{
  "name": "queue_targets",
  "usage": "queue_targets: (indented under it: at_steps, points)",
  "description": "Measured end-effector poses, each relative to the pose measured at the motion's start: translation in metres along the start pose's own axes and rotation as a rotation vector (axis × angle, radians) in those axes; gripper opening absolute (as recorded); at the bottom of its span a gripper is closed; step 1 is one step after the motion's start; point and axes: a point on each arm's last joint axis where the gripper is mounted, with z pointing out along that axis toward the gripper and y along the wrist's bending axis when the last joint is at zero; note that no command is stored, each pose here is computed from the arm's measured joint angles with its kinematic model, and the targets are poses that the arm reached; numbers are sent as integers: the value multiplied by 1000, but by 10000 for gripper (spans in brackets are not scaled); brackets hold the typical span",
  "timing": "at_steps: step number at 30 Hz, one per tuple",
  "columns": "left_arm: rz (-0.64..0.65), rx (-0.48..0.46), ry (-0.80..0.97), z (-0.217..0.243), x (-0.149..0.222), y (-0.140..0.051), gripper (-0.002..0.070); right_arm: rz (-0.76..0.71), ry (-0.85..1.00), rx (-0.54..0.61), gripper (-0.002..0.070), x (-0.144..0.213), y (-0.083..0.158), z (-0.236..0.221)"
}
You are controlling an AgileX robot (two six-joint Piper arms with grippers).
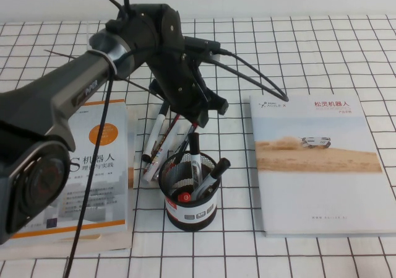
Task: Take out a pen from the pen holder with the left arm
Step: 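Take a marker out of the pen holder and lay it on the table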
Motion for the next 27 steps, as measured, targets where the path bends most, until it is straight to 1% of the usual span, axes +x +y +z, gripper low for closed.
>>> queue_targets:
  at_steps: [11,13,15,19,21,23,27]
  points:
    - [-5,-18,-26,24,-3,6,35,0,0,0,-12,0,0,0]
    - [2,-23,-30,26,-4,7,47,0,0,0,-12,0,0,0]
    - [15,-30,-39,27,-4,8,77,0,0,0,-12,0,0,0]
    - [28,-40,-68,28,-7,9,209,0,0,0,-13,0,0,0]
    - [30,-42,-76,29,-8,9,257,0,0,0,-13,0,0,0]
    - [32,-48,-82,29,-8,10,285,0,0,0,-13,0,0,0]
    - [47,-66,-104,14,-10,9,300,0,0,0,-12,0,0,0]
